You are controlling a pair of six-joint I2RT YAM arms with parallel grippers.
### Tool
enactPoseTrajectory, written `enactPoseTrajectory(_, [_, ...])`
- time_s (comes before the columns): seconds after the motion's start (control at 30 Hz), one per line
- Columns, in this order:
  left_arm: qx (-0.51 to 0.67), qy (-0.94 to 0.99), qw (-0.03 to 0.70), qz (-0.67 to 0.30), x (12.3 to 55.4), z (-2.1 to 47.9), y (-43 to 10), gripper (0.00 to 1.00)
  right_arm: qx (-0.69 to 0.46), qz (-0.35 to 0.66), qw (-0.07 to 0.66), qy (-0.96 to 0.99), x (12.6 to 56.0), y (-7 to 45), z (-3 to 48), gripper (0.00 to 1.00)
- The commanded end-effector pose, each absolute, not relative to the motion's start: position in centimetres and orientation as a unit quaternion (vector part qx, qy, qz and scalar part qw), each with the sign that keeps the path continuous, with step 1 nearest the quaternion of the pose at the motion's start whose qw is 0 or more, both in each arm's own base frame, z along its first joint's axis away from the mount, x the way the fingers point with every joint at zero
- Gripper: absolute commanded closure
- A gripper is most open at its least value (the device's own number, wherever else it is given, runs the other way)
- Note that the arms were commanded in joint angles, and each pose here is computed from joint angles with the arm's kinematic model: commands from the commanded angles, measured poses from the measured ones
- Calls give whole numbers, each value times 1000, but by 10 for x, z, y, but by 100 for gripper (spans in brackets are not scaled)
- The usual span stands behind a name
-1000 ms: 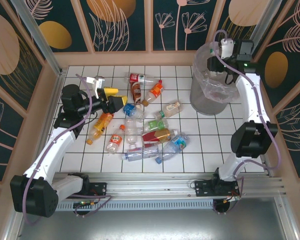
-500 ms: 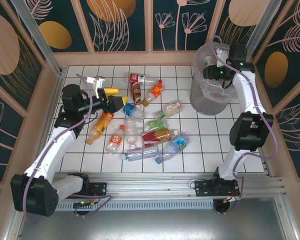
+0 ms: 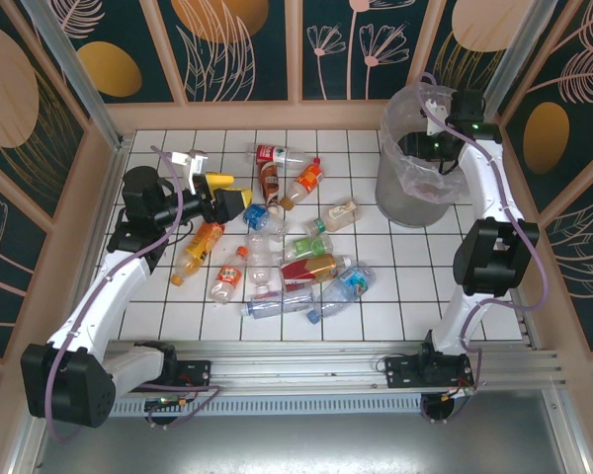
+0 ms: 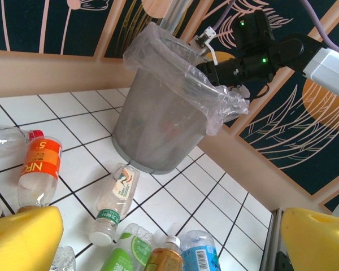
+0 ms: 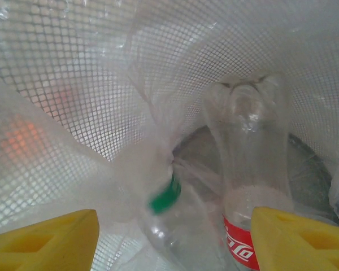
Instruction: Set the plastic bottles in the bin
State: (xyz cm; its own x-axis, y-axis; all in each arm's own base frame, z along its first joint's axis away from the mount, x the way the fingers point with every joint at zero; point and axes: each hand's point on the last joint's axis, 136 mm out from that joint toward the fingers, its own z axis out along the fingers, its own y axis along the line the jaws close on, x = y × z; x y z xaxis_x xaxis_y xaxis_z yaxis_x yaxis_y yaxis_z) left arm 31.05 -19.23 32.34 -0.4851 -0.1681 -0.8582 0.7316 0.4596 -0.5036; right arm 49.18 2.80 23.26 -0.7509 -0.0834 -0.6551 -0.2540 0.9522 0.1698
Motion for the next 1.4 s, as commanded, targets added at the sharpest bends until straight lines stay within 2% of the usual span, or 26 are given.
enactPoseTrajectory(0.0, [202,713,469,-481,308,325,-194,1,-95,133,337,927,492,33,233,28])
enactPoseTrajectory(0.2, [202,712,470,-480,308,326,-194,1,-87,132,356,921,496,32,247,28])
enactPoseTrajectory(0.47, [201,712,473,-479,308,327,-193,1,-49,112,452,883,504,23,316,28])
enactPoseTrajectory(0.67, [200,711,475,-478,307,329,-193,1,-44,124,527,840,485,29,369,29])
enactPoseTrajectory(0.87, [200,709,479,-477,306,331,-192,1,-65,175,595,782,447,54,418,29])
enactPoseTrajectory(1.13, [201,708,482,-474,305,333,-191,1,-111,196,582,782,396,129,410,29])
enactPoseTrajectory(1.37, [211,716,483,-458,304,331,-190,1,-136,216,515,818,356,186,356,29])
